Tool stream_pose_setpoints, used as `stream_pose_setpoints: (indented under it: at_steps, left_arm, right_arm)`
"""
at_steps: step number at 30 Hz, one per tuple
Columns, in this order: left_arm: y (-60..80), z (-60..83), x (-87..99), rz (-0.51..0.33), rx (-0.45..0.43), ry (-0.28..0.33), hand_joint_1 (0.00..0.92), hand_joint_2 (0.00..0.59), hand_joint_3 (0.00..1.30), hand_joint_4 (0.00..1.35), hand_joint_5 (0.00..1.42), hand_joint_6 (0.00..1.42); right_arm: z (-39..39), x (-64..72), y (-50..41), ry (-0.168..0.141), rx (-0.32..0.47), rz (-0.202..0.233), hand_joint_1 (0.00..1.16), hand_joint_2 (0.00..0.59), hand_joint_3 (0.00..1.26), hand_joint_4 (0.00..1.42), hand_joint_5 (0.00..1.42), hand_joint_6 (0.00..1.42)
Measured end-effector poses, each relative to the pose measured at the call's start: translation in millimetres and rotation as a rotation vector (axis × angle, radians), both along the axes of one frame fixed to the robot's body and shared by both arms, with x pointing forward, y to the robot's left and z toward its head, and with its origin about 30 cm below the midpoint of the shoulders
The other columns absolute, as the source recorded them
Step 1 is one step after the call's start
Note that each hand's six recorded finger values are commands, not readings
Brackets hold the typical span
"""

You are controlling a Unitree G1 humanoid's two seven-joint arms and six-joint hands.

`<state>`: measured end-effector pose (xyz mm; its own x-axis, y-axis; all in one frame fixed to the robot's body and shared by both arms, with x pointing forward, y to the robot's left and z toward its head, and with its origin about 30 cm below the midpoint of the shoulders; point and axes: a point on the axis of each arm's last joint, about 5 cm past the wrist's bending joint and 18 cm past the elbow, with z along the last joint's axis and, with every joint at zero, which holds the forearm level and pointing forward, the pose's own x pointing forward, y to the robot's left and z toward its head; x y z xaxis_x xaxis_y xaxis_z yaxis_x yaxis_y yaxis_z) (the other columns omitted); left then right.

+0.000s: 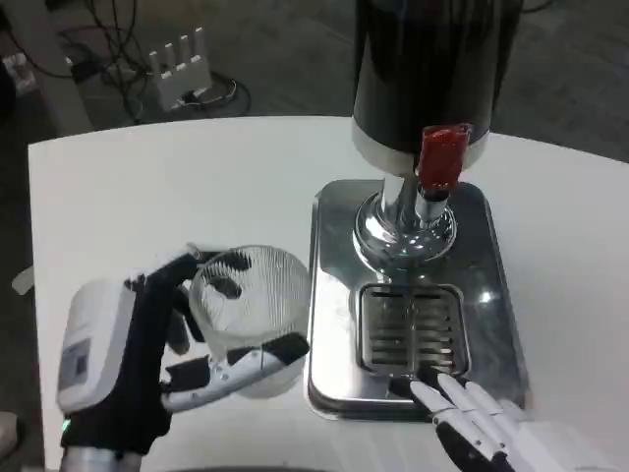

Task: Grasp the cup under the faucet to collect the drink, then remove the cup.

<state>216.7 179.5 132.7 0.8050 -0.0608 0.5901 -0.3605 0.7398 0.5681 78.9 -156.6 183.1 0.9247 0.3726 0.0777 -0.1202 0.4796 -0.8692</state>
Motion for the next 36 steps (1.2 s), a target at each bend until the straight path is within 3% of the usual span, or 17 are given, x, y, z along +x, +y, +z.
stream_pose_setpoints:
  at_steps: [5, 11, 19, 29, 36]
  left_arm:
    - [-13.3, 11.8, 30.4, -0.021, 0.025, -0.047, 0.519, 0.092, 0.77, 0.9, 1.02, 1.15]
    - [-23.5, 2.6, 52.4, -0.035, 0.045, 0.028, 0.513, 0.096, 0.77, 0.9, 1.03, 1.15]
    - [-31.6, -7.2, 61.3, -0.054, 0.094, 0.079, 0.508, 0.098, 0.77, 0.9, 1.04, 1.16]
    - [-52.6, 2.6, 79.3, -0.087, 0.149, 0.037, 0.507, 0.099, 0.77, 0.92, 1.04, 1.17]
    - [-53.8, 0.6, 91.7, -0.063, 0.199, 0.068, 0.503, 0.097, 0.78, 0.92, 1.04, 1.16]
  right_arm:
    - [-0.1, -2.6, -2.0, 0.011, 0.01, -0.013, 0.47, 0.436, 0.08, 0.0, 0.0, 0.0]
    - [2.9, -6.0, -5.0, -0.006, 0.024, -0.035, 0.47, 0.436, 0.08, 0.0, 0.0, 0.0]
    - [1.8, -8.6, -4.8, -0.014, 0.042, -0.047, 0.47, 0.436, 0.08, 0.0, 0.0, 0.0]
    - [-0.3, -13.4, -5.1, -0.007, 0.066, -0.061, 0.47, 0.436, 0.08, 0.0, 0.0, 0.0]
    - [-1.1, -19.3, -7.4, -0.003, 0.07, -0.073, 0.47, 0.436, 0.08, 0.0, 0.0, 0.0]
